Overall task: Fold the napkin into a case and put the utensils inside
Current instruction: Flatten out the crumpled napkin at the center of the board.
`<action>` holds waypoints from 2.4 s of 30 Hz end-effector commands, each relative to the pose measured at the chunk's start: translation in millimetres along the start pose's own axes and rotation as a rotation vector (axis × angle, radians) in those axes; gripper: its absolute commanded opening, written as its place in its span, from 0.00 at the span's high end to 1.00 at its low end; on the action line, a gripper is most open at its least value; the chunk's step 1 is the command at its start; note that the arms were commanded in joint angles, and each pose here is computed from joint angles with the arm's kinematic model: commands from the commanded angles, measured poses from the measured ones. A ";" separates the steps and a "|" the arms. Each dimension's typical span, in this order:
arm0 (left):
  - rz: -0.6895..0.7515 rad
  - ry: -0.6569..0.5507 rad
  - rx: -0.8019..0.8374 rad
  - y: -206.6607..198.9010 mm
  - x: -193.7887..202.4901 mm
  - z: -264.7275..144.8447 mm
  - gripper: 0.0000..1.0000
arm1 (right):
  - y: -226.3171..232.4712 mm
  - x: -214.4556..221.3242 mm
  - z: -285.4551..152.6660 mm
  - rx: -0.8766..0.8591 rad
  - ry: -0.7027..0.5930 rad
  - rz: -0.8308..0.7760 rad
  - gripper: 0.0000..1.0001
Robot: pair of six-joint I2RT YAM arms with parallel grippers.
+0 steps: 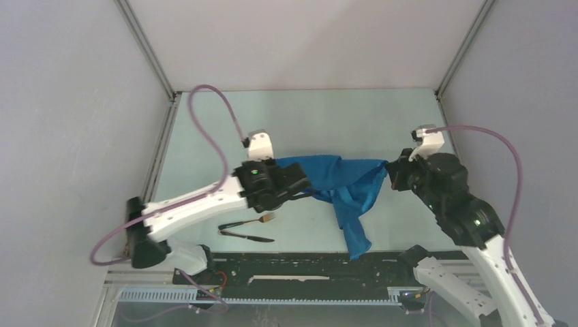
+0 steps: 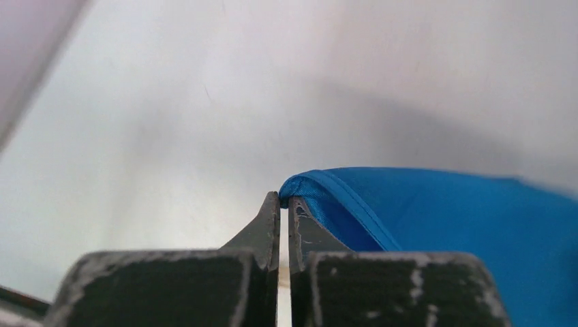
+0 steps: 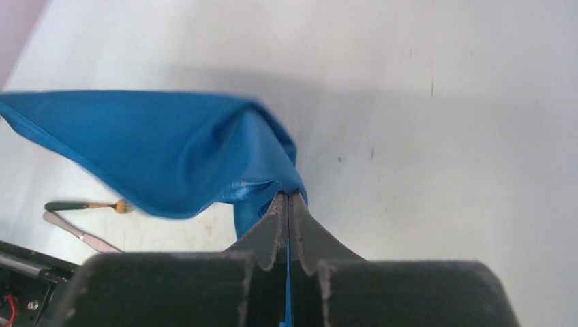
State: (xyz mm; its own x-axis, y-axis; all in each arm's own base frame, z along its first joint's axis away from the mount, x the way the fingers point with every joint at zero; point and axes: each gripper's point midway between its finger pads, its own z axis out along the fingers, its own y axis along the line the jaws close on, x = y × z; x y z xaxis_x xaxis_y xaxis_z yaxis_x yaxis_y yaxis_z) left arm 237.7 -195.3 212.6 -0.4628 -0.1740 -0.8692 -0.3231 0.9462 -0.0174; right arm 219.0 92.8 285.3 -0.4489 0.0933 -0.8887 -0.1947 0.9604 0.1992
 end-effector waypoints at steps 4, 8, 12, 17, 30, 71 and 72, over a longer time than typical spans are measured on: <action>0.079 -0.524 -0.018 61.7 -164.7 -79.5 1.00 | 30.2 -79.7 -87.0 -0.209 -0.352 -0.188 1.00; 0.083 -0.581 -0.074 78.2 -206.2 -111.0 1.00 | 28.2 -106.8 -111.7 -0.194 -0.386 -0.143 1.00; 0.069 -0.514 -0.041 71.9 -212.8 -115.0 1.00 | 15.7 -139.6 -117.7 -0.086 -0.441 -0.089 1.00; -0.055 -0.514 -0.084 60.1 -243.7 -103.0 1.00 | -18.1 -171.8 -75.5 0.228 -0.426 -0.106 1.00; 0.041 -0.390 0.129 -126.2 -269.0 111.8 1.00 | -183.9 -153.9 179.6 0.313 -0.093 0.108 0.98; 0.080 0.418 0.796 -50.8 -11.0 21.4 0.01 | -165.5 178.8 61.3 0.714 0.400 0.805 0.26; 0.091 0.405 0.791 -48.6 -13.7 21.0 0.01 | -165.3 182.6 61.3 0.716 0.422 0.801 0.32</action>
State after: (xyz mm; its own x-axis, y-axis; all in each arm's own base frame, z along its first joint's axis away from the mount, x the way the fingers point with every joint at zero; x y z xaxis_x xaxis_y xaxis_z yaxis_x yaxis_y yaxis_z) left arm 274.7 -231.8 179.8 -0.8258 -0.0450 -0.5622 0.2395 0.8745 -0.4218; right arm 228.6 -27.1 75.4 -0.5302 0.7502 -0.3951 0.7056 0.6488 0.2850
